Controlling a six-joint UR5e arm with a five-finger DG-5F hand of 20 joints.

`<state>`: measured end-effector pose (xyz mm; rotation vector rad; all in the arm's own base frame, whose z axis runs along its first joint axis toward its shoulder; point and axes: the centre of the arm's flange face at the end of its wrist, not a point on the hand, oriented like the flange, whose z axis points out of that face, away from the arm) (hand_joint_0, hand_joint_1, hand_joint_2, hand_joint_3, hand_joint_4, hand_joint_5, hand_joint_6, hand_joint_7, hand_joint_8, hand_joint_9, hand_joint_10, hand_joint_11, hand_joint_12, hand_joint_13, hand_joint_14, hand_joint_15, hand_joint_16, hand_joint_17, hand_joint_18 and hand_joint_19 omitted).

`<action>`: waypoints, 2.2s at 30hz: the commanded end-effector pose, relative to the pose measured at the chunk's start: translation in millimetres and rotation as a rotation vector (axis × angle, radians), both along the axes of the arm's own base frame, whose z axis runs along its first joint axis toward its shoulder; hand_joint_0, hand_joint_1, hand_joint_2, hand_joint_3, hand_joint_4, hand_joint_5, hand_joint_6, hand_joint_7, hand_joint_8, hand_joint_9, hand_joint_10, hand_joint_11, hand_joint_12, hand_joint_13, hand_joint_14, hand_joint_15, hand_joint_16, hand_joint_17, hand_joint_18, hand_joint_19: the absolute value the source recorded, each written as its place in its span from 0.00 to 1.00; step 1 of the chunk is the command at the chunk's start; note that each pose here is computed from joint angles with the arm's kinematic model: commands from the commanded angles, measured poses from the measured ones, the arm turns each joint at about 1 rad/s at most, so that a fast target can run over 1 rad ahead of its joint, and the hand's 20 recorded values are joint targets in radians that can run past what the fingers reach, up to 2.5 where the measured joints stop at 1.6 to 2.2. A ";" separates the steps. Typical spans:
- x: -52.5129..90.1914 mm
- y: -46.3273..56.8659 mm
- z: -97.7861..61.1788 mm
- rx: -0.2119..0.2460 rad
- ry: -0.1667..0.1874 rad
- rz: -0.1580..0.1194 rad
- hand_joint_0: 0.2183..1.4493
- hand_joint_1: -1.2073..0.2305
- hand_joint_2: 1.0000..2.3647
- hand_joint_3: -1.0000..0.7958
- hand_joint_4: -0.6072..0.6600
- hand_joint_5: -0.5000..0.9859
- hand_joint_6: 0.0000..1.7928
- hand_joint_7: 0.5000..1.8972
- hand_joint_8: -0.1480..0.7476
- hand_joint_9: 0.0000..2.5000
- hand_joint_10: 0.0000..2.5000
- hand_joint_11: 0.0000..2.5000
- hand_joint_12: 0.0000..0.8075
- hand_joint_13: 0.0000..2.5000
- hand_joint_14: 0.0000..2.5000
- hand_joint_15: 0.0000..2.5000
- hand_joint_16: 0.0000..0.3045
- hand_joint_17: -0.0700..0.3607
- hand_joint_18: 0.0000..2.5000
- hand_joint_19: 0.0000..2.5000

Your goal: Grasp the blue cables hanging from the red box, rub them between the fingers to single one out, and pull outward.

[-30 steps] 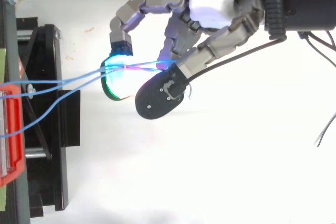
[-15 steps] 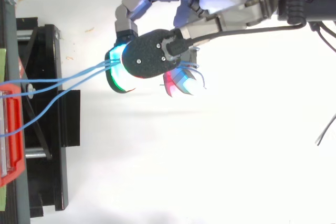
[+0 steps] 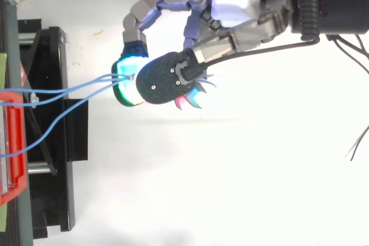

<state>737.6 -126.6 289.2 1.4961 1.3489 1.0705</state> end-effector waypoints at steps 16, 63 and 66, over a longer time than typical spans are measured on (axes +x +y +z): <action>23.4 32.2 -17.5 -0.046 -0.085 0.014 0.23 0.40 0.00 0.28 0.56 0.27 0.28 0.50 0.48 0.53 0.01 0.39 0.48 0.44 0.01 0.32 0.19 0.46 0.36 0.34; 0.6 35.4 12.9 -0.070 0.009 -0.022 0.33 0.28 0.01 0.35 0.50 0.23 0.47 0.22 0.47 0.53 0.01 0.44 0.44 0.46 0.01 0.33 0.17 0.43 0.37 0.35; 1.3 40.7 12.9 -0.071 0.009 -0.017 0.31 0.29 0.00 0.31 0.51 0.23 0.46 0.21 0.47 0.53 0.01 0.44 0.44 0.46 0.01 0.33 0.17 0.43 0.37 0.36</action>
